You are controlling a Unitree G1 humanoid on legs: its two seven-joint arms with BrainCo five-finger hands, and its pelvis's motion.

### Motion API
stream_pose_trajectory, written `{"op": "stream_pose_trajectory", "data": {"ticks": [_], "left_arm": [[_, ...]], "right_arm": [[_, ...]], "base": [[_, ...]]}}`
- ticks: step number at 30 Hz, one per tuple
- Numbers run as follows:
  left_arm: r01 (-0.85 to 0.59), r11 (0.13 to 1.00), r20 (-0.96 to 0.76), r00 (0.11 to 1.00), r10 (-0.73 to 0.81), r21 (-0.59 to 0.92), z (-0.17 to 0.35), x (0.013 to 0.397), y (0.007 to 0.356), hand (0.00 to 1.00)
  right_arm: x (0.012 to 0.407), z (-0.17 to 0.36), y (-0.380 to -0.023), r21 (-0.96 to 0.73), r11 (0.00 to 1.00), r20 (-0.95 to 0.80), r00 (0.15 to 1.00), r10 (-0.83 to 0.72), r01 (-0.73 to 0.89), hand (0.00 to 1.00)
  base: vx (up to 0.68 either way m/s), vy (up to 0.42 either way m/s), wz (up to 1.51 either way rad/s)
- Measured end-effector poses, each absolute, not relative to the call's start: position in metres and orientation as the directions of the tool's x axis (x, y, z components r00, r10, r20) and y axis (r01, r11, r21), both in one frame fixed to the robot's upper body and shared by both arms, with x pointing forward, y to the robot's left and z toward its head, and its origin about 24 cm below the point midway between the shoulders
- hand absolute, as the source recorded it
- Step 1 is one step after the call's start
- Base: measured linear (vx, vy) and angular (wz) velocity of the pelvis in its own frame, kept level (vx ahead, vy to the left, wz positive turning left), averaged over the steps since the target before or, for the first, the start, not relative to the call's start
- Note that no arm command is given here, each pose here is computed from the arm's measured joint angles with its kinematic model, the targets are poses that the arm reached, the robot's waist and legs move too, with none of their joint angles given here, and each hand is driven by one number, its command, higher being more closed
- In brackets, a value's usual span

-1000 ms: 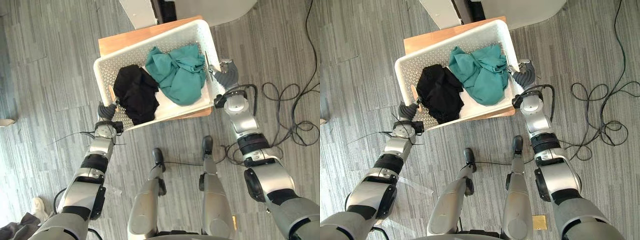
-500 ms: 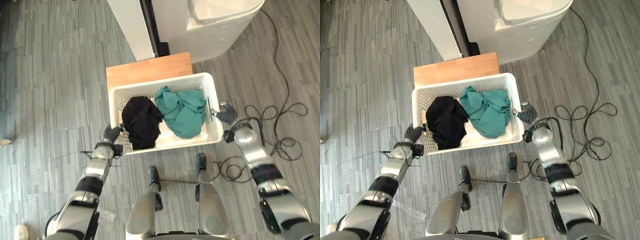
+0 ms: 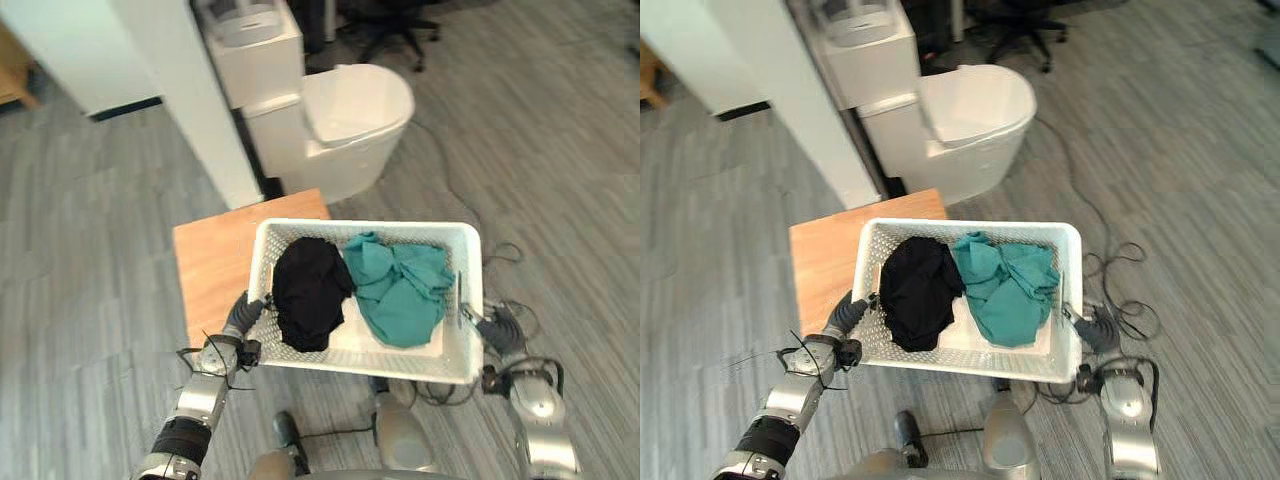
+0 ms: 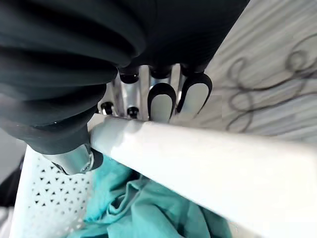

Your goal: Pick up the laundry basket with both hands and put the clothes into the washing machine.

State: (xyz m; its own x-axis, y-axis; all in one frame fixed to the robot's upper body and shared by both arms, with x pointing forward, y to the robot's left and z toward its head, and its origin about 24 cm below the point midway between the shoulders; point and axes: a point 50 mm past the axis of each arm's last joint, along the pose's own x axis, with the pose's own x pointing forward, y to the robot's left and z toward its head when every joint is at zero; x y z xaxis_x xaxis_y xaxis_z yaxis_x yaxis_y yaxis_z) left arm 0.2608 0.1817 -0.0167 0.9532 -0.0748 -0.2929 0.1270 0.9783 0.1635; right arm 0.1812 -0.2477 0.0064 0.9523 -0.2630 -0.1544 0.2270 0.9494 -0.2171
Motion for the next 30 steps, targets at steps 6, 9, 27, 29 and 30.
{"op": "stream_pose_trajectory", "data": {"ticks": [6, 9, 27, 29, 30], "left_arm": [[0.12, 0.985, -0.249, 0.965, -0.087, 0.123, -0.01, 0.259, 0.17, 1.0], [0.077, 0.993, -0.289, 0.956, -0.046, 0.095, -0.023, 0.236, 0.173, 1.0], [0.06, 0.998, -0.454, 0.889, -0.056, -0.006, -0.064, 0.201, 0.162, 1.0], [0.012, 0.999, -0.449, 0.893, -0.034, -0.052, -0.063, 0.186, 0.161, 1.0], [-0.014, 0.998, -0.459, 0.888, -0.015, -0.059, -0.065, 0.179, 0.163, 1.0]], "right_arm": [[0.163, 0.016, -0.24, -0.157, 0.927, -0.1, 0.929, -0.357, 0.34, 1.0], [0.164, 0.019, -0.239, -0.175, 0.928, -0.082, 0.935, -0.346, 0.329, 1.0], [0.158, 0.004, -0.244, -0.25, 0.926, -0.144, 0.935, -0.323, 0.282, 1.0], [0.169, 0.016, -0.242, -0.279, 0.927, -0.09, 0.954, -0.287, 0.252, 1.0], [0.176, 0.02, -0.242, -0.291, 0.927, -0.076, 0.96, -0.269, 0.236, 1.0]], "base": [[0.03, -0.019, -1.96], [0.07, -0.157, -1.79], [0.0, -0.117, -0.49], [0.08, 0.095, -1.1], [0.1, 0.14, -1.49]]}}
